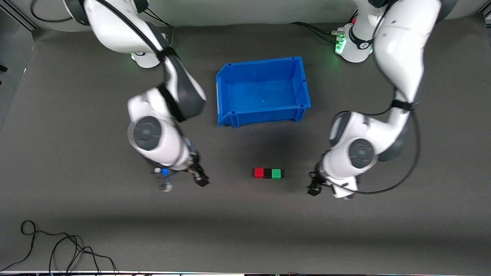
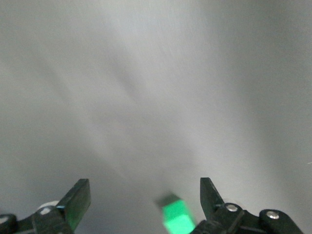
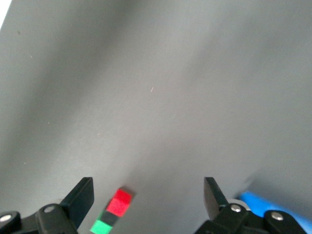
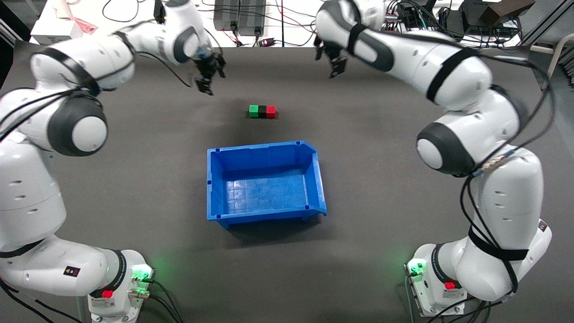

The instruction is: Attach green and red cubes to black cube

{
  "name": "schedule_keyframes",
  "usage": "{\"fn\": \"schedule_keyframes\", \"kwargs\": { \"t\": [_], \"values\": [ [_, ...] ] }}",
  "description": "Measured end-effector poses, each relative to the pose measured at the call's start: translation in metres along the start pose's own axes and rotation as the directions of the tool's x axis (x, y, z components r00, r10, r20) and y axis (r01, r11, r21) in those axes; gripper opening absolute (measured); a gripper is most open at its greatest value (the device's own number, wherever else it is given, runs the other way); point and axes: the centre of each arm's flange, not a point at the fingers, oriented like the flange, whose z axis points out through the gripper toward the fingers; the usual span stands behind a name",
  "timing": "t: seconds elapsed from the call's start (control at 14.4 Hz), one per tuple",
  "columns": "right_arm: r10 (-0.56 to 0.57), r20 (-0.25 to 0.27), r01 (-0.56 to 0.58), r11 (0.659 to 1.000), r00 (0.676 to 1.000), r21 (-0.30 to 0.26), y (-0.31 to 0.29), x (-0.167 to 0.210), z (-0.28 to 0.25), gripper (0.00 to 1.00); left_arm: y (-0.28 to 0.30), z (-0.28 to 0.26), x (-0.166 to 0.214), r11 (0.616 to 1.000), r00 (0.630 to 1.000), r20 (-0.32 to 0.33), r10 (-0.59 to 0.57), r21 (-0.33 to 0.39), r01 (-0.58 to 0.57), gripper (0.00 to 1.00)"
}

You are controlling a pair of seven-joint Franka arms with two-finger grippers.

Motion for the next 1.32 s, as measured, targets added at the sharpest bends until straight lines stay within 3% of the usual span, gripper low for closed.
{"fn": "schedule_keyframes", "kwargs": {
  "t": [0.14,0.28,0.55,0.83,1.11,1.32],
  "values": [
    [-0.093,-0.003,0.093,0.996,0.996,-0.011,0.03,0.034,-0.037,1.0,-0.022,-0.022,0.036,0.986,0.986,0.003,0.165,0.03,-0.165,1.0],
    [-0.164,0.006,0.164,0.986,0.986,-0.02,0.059,0.063,-0.064,1.0,-0.049,-0.051,0.075,0.945,0.947,0.012,0.322,0.046,-0.322,1.0],
    [-0.286,-0.007,0.285,0.957,0.958,-0.051,0.109,0.115,-0.106,1.0,-0.115,-0.12,0.142,0.803,0.805,0.019,0.594,0.05,-0.594,1.0],
    [-0.428,-0.034,0.424,0.902,0.903,-0.083,0.164,0.161,-0.136,1.0,-0.154,-0.149,0.149,0.625,0.63,0.027,0.776,0.103,-0.774,1.0],
    [-0.566,-0.038,0.563,0.824,0.823,-0.066,0.216,0.193,-0.165,1.0,-0.168,-0.173,0.129,0.553,0.559,0.008,0.829,0.126,-0.823,1.0],
    [-0.695,-0.038,0.693,0.718,0.718,-0.061,0.246,0.226,-0.177,1.0,-0.176,-0.202,0.12,0.499,0.5,-0.029,0.865,0.136,-0.856,1.0]
  ]
}}
